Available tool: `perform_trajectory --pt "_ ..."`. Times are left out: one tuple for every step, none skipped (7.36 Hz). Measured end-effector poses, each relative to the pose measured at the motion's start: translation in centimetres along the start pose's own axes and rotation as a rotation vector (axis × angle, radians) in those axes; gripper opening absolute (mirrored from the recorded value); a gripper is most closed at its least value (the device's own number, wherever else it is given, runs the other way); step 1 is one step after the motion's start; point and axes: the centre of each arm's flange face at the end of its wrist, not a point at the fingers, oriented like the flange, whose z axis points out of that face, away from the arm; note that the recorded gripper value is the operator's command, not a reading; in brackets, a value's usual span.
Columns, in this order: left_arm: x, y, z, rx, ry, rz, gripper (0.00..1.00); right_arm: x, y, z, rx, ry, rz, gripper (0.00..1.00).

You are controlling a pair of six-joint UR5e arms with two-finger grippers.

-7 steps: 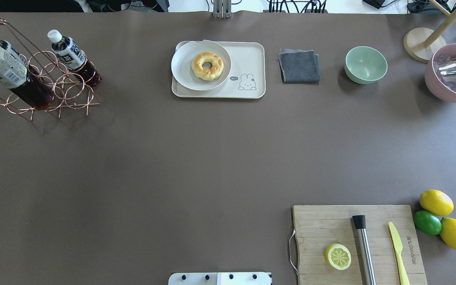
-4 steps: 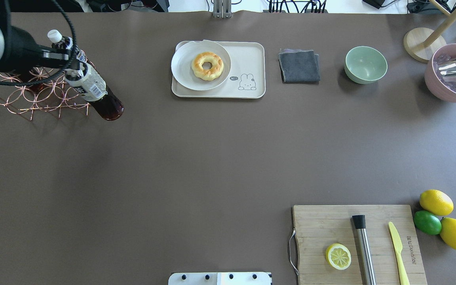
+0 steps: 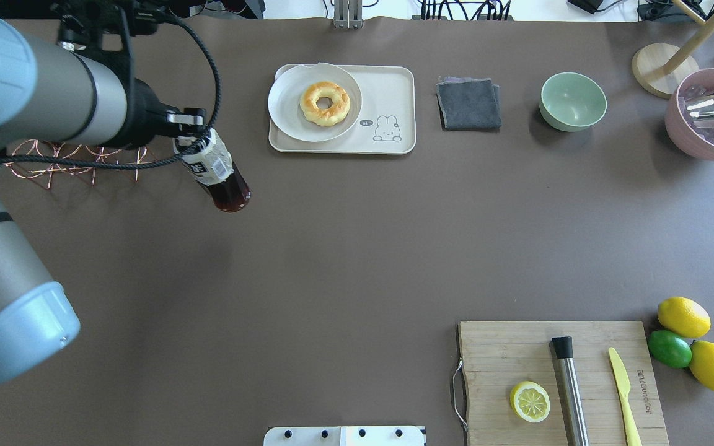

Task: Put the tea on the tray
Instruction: 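Set the tea bottle upright on the table and release it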

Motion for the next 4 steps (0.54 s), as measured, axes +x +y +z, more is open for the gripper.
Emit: perform_trajectory --pt "2.6 1.1 1.2 -0.008 -0.002 0.009 0.00 -0.1 -0.1 -0.1 0.003 -0.001 -0.002 1.00" --pt "4.3 2.2 2.2 -0.021 -0.004 0.020 0.00 -0.3 -0.2 -0.2 0.006 -0.006 -0.005 1.00" --pt "5.2 3.1 2.8 -0.026 -0.008 0.031 0.00 -0.3 -0.2 -0.2 0.008 -0.008 -0.006 1.00" --pt "5.8 3.8 3.2 -0.019 -0.009 0.041 0.00 -0.3 -0.3 -0.3 0.008 -0.009 -0.007 1.00"
